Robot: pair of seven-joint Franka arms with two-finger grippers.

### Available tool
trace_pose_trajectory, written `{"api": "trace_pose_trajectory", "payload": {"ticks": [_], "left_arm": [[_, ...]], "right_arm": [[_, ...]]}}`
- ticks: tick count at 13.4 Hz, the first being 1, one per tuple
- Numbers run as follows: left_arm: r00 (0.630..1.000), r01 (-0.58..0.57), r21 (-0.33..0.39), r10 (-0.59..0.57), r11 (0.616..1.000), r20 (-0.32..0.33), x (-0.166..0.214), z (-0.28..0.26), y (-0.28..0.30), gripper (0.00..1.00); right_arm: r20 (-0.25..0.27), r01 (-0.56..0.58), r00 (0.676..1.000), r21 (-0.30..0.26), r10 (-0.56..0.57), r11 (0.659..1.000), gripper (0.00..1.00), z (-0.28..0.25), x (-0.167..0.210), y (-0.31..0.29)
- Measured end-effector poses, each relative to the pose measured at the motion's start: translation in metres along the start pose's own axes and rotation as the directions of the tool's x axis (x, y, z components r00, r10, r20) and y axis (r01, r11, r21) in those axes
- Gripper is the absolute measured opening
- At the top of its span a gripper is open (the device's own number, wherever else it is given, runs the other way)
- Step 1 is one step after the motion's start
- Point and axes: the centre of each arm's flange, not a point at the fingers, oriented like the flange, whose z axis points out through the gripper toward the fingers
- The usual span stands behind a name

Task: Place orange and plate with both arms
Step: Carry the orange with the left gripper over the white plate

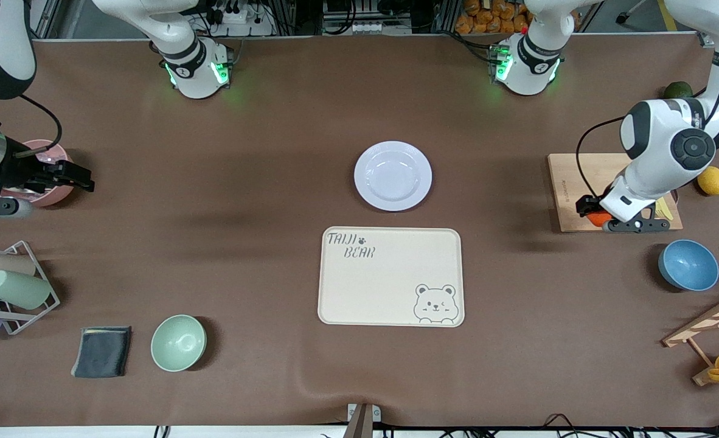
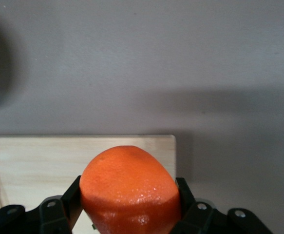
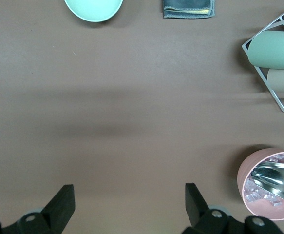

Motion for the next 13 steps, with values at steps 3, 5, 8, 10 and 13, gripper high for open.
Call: {"api": "trace_pose_trajectory", "payload": {"ticks": [3, 5, 8, 10, 13], "left_arm": [[0.999, 0.033, 0.006, -0.034, 0.999, 0.026, 0.011, -0.028, 0.058, 0.78], [0.998, 0.054, 0.007, -0.054, 0.999, 0.022, 0.014, -0.048, 0.101, 0.78], [0.993, 0.114, 0.003, -0.114, 0.993, 0.029, 0.018, -0.073, 0.163, 0.78], [0.986, 0.16, -0.001, -0.159, 0.987, 0.05, 0.02, -0.084, 0.212, 0.78], [0.973, 0.215, -0.013, -0.213, 0.976, 0.086, 0.021, -0.088, 0.288, 0.78]], "right_arm": [[0.001, 0.0, 1.0, 0.0, 0.0, 1.0, 1.0, 0.001, 0.0, 0.0], [0.003, 0.001, 1.0, 0.0, -0.001, 1.0, 1.0, 0.001, 0.001, 0.0], [0.003, 0.001, 1.0, 0.0, -0.001, 1.0, 1.0, 0.002, 0.001, -0.001], [0.003, 0.002, 1.0, 0.0, -0.002, 1.0, 1.0, 0.002, 0.001, -0.001], [0.007, 0.002, 1.0, 0.0, -0.002, 1.0, 1.0, 0.003, 0.002, -0.001]]}}
